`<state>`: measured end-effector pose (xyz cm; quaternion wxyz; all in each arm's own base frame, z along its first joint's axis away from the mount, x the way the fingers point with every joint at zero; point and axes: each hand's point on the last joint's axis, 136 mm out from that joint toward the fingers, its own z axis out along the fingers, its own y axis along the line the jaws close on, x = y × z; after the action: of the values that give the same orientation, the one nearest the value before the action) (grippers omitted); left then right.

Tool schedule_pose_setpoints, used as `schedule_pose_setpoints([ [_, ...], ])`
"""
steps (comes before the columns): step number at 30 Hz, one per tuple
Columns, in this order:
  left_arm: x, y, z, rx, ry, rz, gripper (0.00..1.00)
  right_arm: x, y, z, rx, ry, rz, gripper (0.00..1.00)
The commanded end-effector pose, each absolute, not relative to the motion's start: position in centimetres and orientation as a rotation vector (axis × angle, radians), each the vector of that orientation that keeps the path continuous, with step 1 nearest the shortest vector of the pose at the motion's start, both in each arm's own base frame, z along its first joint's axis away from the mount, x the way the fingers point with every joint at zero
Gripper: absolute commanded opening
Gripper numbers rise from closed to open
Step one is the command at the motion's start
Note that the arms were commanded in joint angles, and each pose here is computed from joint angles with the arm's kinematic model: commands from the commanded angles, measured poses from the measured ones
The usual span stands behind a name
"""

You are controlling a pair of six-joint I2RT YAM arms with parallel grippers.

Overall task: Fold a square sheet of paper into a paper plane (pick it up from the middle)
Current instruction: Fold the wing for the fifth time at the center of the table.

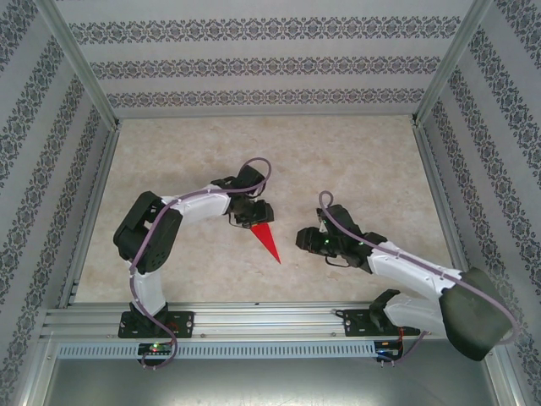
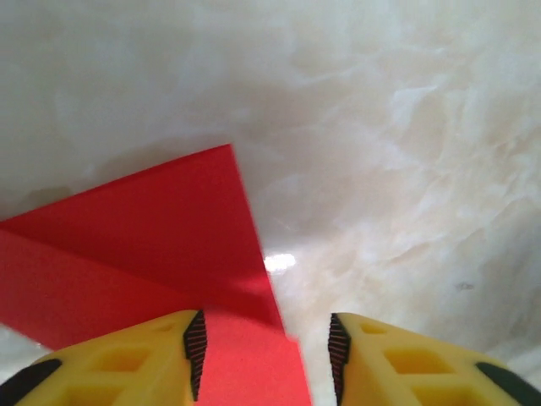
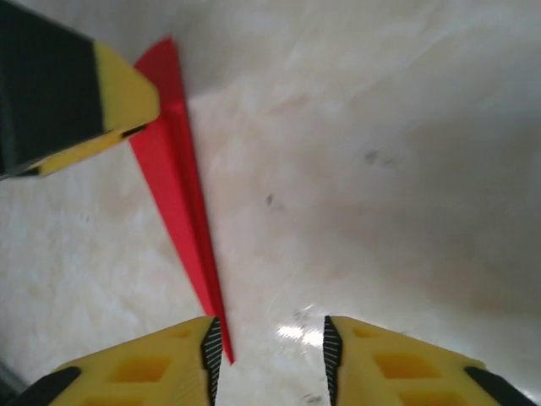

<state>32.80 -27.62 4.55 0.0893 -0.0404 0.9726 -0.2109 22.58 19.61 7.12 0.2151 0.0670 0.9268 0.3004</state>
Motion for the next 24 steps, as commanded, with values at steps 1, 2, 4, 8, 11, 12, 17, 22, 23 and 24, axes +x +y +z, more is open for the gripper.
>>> schedule_pose_setpoints([
  [1, 31.9, -25.1, 7.7, -0.051, 2.866, -0.331, 0.52, 23.2, 16.2, 6.0, 0.339, 2.514, 0.663, 0.47],
  [2, 31.9, -25.0, 8.3, -0.056, 2.854, -0.311, 0.53, 23.4, 16.0, 6.2, 0.354, 2.489, 0.669, 0.48],
  [4, 31.6, -24.1, 9.1, -0.078, 2.839, -0.216, 0.56, 23.6, 15.8, 6.5, 0.374, 2.444, 0.689, 0.52],
  [8, 30.8, -22.8, 10.0, -0.133, 2.844, -0.065, 0.57, 24.2, 16.0, 7.2, 0.377, 2.39, 0.723, 0.58],
  [11, 29.8, -23.0, 10.1, -0.163, 2.853, -0.02, 0.58, 24.4, 16.4, 7.0, 0.367, 2.394, 0.739, 0.6],
  [12, 29.6, -23.1, 9.9, -0.173, 2.854, -0.009, 0.59, 24.4, 16.6, 6.8, 0.359, 2.403, 0.744, 0.6],
  [17, 29.1, -25.0, 9.1, -0.166, 2.885, -0.001, 0.71, 25.1, 18.1, 6.6, 0.327, 2.449, 0.77, 0.6],
  [22, 28.8, -26.8, 8.0, -0.081, 2.931, 0.104, 0.75, 25.4, 19.0, 6.2, 0.324, 2.477, 0.798, 0.59],
  [23, 28.7, -26.9, 7.7, -0.071, 2.944, 0.14, 0.75, 25.5, 19.0, 6.2, 0.331, 2.478, 0.798, 0.59],
  [24, 28.6, -26.8, 7.5, -0.069, 2.951, 0.172, 0.75, 25.4, 19.0, 6.1, 0.333, 2.478, 0.8, 0.59],
])
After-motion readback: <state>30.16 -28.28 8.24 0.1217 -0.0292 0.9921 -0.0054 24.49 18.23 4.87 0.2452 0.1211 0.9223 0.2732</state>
